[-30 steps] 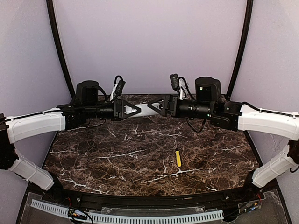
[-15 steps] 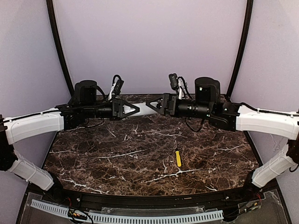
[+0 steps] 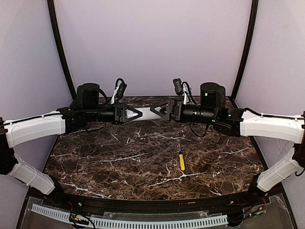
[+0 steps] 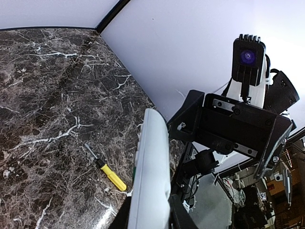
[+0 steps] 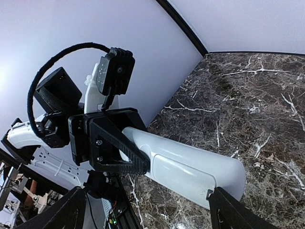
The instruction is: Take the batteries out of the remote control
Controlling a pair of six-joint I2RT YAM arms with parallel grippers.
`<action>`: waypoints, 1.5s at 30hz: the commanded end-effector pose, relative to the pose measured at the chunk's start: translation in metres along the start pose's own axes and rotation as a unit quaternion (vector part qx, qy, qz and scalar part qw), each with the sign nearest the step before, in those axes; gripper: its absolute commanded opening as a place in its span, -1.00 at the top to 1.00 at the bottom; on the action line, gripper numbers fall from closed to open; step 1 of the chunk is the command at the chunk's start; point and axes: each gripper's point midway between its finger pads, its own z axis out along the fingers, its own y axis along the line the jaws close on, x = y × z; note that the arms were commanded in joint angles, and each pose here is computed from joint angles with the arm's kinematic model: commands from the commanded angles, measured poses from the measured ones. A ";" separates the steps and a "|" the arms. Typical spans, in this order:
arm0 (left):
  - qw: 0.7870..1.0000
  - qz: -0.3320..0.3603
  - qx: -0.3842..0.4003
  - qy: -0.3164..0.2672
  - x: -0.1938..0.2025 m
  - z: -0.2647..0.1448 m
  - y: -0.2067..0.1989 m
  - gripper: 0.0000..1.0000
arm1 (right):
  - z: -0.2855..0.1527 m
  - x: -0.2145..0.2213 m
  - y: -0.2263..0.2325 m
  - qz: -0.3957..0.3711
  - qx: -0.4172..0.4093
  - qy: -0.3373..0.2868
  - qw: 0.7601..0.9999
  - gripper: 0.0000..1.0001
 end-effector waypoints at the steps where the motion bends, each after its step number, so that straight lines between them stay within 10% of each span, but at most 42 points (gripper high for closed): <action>1: 0.995 0.069 0.066 -0.020 -0.013 -0.016 -0.046 0.99 | -0.001 0.019 -0.018 0.016 0.004 0.023 1.000 -0.79; 45: 0.987 0.148 0.058 0.025 0.009 -0.012 -0.052 0.99 | 0.008 0.031 0.017 -0.014 -0.128 0.054 0.990 -0.78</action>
